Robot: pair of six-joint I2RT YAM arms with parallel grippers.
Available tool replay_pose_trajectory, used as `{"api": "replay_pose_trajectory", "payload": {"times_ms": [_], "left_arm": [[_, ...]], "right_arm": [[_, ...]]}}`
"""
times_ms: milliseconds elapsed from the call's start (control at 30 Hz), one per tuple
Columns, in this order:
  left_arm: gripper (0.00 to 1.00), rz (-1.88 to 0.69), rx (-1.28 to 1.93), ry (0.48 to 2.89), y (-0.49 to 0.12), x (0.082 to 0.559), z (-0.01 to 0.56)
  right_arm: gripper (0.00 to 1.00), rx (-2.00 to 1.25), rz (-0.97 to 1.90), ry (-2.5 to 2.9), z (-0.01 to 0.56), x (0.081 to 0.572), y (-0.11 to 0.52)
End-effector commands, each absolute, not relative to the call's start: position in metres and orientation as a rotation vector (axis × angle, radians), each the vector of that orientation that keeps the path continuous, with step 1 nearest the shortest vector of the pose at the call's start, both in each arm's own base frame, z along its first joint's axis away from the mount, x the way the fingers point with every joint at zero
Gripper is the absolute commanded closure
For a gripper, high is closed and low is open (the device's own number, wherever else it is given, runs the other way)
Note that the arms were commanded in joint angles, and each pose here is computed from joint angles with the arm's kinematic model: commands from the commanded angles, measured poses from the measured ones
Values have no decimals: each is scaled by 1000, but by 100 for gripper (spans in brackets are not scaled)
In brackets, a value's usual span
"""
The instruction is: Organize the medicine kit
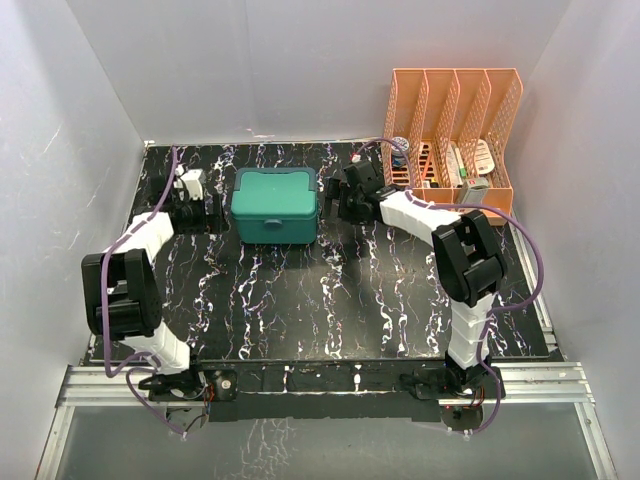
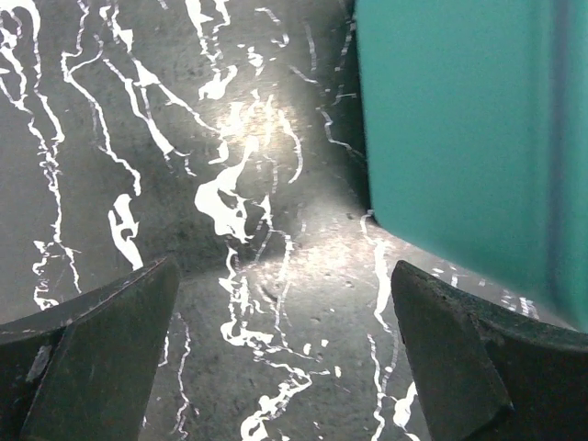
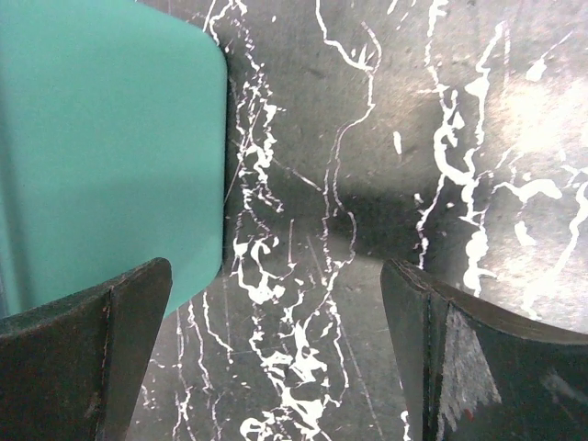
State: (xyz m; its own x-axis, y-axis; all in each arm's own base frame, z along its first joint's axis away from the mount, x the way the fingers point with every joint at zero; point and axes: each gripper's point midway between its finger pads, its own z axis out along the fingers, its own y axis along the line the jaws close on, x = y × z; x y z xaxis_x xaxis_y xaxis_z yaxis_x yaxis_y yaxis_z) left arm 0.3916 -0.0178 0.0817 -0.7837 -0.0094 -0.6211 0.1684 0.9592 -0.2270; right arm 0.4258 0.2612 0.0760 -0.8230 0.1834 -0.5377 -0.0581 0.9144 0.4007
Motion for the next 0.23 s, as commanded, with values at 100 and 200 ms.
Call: {"api": "replay_pose_trajectory", "payload": {"times_ms": [100,200], "left_arm": [[1,-168,115,2357,8,407,69],[1,-132,97,2350,14,409,62]], "right_arm": [[2,73,427,2359,91,453,243],[2,99,389,2352,86,453,234]]}}
